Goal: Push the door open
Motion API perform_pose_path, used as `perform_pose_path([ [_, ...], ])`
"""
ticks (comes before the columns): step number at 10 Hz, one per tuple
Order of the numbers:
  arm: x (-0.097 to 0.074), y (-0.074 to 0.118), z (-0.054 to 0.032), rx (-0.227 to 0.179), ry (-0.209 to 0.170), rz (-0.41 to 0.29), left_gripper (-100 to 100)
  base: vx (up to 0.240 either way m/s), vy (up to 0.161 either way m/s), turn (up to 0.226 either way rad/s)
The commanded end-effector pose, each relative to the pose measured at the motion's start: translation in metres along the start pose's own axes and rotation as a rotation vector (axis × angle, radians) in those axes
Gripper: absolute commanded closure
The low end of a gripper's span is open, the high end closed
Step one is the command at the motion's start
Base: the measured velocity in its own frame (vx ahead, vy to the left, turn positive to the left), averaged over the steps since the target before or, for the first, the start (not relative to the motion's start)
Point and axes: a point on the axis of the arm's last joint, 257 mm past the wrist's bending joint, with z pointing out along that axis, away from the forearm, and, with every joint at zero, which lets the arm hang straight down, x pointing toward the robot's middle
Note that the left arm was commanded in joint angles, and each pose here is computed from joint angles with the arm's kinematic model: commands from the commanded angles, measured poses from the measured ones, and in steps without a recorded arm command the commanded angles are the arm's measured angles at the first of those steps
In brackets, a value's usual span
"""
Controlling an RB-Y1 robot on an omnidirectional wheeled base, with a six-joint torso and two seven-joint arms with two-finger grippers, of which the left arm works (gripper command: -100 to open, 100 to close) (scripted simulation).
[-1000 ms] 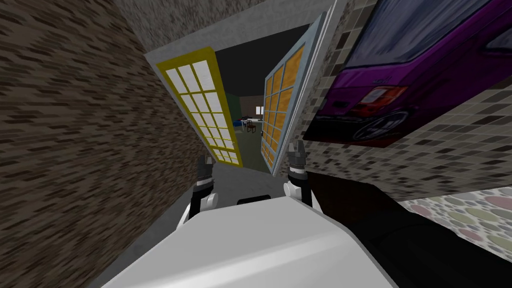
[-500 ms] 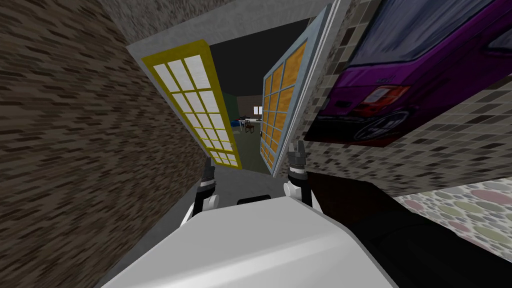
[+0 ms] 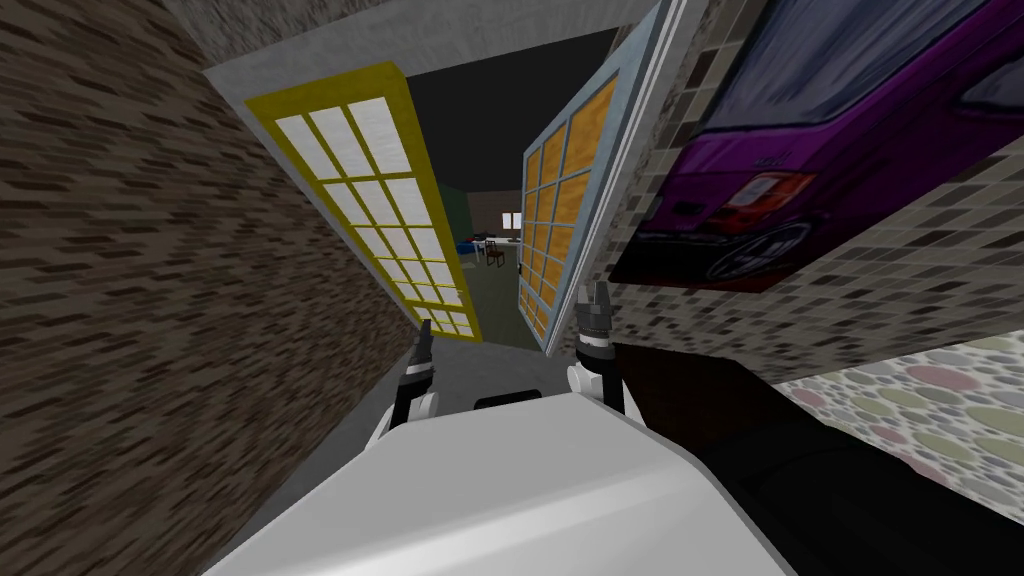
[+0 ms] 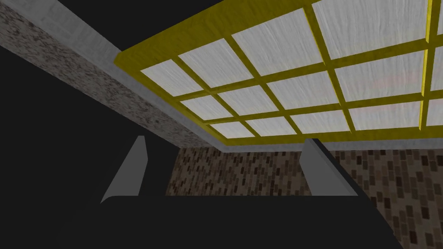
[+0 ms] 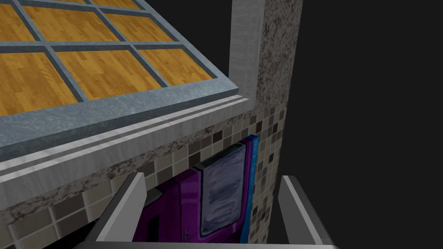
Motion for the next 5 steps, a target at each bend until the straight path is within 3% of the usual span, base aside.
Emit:
perform_pose_path([
  [1,0.005,0.013,-0.0048,-0.017,0.02,0.052,-100,0.094,0.046,-0.089],
  [5,0.019,0.044,-0.0189,-0.058,0.073,0.177,-100,0.096,0.068,-0.091],
])
